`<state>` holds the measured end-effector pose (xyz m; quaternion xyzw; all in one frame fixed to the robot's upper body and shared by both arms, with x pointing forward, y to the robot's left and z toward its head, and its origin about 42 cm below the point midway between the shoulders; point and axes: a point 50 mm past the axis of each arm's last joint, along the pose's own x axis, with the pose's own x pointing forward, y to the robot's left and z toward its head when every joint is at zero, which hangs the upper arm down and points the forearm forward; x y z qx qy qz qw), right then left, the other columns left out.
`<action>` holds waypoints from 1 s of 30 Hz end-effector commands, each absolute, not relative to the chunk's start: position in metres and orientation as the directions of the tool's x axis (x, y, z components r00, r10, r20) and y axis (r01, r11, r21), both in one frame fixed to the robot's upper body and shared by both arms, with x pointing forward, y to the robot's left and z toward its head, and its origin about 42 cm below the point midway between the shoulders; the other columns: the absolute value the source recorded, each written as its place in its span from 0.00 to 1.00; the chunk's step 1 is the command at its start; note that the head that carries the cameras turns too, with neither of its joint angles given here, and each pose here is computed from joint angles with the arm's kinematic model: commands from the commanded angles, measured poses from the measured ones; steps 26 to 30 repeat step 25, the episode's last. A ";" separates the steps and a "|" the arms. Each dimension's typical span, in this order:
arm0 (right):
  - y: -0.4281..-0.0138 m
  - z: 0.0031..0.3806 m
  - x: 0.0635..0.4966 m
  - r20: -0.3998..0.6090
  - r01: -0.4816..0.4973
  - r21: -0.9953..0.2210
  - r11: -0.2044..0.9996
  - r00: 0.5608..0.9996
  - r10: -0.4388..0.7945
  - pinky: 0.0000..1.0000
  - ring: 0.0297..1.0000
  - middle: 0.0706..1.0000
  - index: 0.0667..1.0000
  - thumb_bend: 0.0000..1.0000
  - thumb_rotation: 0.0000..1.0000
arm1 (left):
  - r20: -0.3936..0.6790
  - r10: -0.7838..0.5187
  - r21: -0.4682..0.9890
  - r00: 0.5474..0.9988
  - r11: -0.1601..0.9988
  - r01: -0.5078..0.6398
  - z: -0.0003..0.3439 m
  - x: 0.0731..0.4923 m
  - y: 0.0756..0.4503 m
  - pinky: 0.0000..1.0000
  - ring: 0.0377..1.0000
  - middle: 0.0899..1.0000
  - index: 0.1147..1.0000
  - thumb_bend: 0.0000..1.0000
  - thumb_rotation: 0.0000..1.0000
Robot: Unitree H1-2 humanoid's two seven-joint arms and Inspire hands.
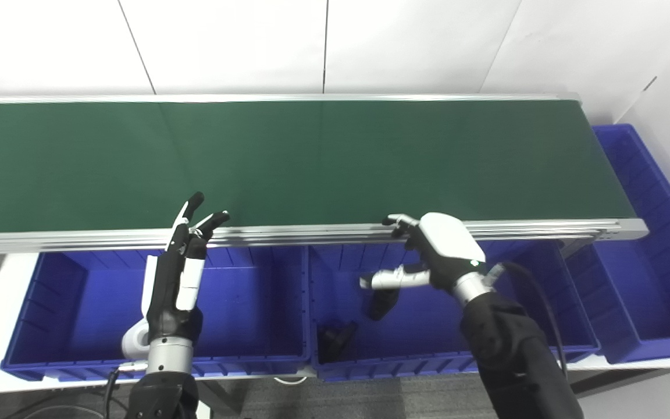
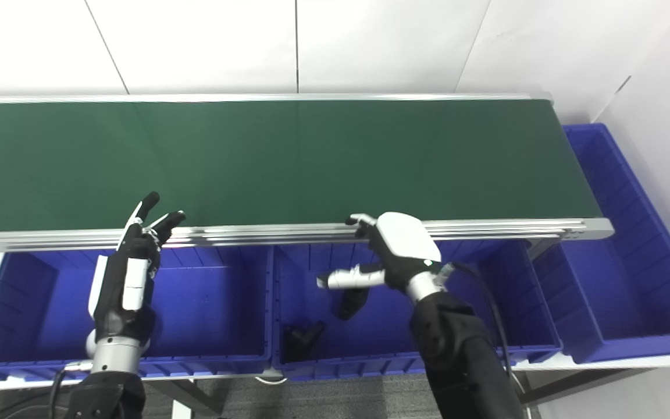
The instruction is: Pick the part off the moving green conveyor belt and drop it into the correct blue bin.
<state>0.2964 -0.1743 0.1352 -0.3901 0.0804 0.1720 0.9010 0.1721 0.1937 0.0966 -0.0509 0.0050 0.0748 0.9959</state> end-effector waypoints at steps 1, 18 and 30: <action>-0.168 0.160 0.293 -0.217 -0.338 -0.446 0.828 0.939 0.267 0.54 0.67 0.75 0.83 0.94 0.83 | 0.056 0.148 -0.090 0.987 0.986 -0.142 0.102 0.172 0.189 0.94 0.86 0.74 0.90 0.78 0.89; -0.206 0.092 0.262 0.131 -0.024 -0.161 0.987 0.990 0.045 0.86 0.89 0.94 0.95 0.84 0.86 | 0.117 0.175 -0.034 0.978 0.984 -0.172 0.067 0.177 0.197 0.92 0.92 0.95 0.93 0.69 0.87; -0.210 0.083 0.262 0.129 -0.004 -0.167 0.986 0.991 0.026 0.90 0.91 0.96 0.95 0.83 0.87 | 0.148 0.153 0.010 0.977 0.988 -0.156 0.066 0.174 0.193 0.89 0.93 0.96 0.95 0.71 0.90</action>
